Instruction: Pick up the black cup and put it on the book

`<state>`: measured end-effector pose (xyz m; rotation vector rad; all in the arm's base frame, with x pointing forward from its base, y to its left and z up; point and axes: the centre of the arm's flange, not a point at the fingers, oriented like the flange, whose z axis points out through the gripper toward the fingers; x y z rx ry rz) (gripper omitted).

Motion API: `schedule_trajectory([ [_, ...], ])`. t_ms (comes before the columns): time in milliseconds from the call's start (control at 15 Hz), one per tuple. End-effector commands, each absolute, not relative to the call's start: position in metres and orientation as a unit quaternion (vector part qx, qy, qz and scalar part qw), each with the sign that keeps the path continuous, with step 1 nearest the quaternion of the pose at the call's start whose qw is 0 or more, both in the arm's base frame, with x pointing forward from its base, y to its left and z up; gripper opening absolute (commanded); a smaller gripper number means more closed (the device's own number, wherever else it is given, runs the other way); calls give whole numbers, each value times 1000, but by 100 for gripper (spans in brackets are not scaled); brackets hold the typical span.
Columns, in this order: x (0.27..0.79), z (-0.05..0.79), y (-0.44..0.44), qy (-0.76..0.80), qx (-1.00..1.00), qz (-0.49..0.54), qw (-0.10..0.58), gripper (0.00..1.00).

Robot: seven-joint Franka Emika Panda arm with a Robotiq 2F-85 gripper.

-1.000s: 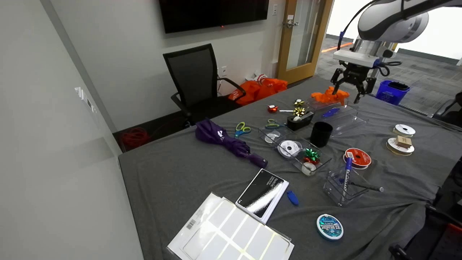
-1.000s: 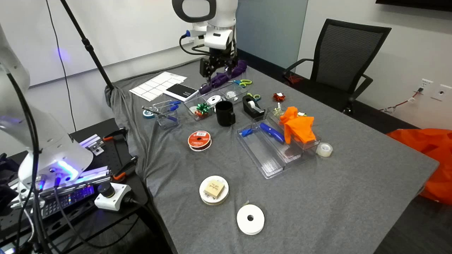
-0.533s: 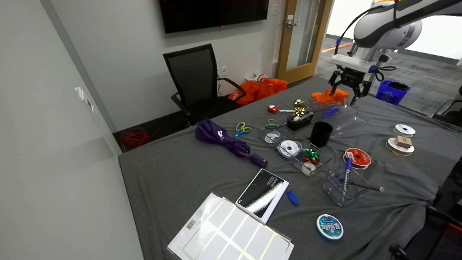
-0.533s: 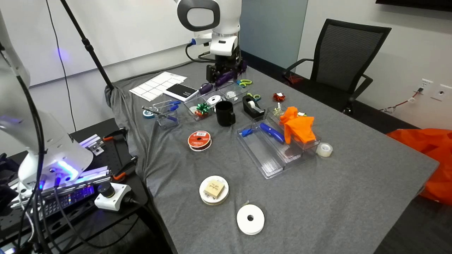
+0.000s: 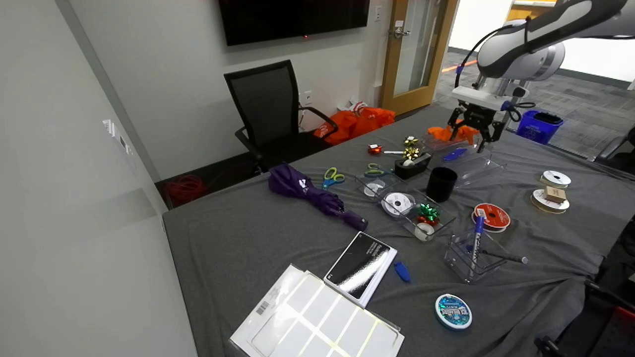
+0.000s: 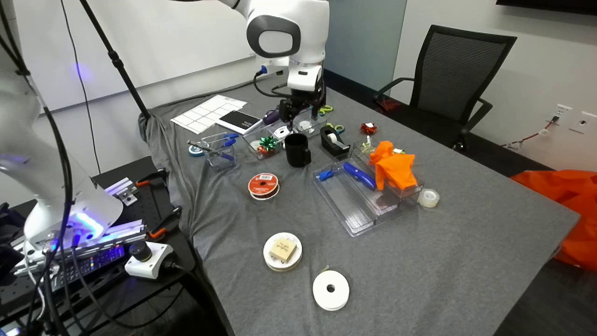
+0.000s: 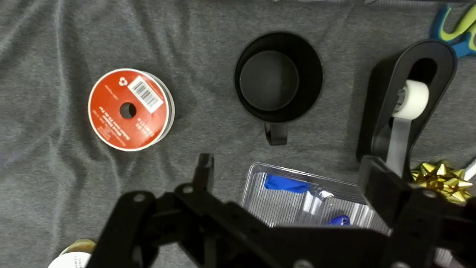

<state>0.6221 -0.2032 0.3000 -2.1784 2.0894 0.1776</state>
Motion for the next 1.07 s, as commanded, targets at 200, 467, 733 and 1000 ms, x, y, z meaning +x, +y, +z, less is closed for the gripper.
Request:
schedule_trajectory([
  [200,648,234,-234,660,-745,77,53,100],
  [467,647,209,-243,619,-778,82,71,100],
  [733,647,192,-246,584,-803,89,84,100],
  [1000,642,176,-230,569,-810,101,97,100],
])
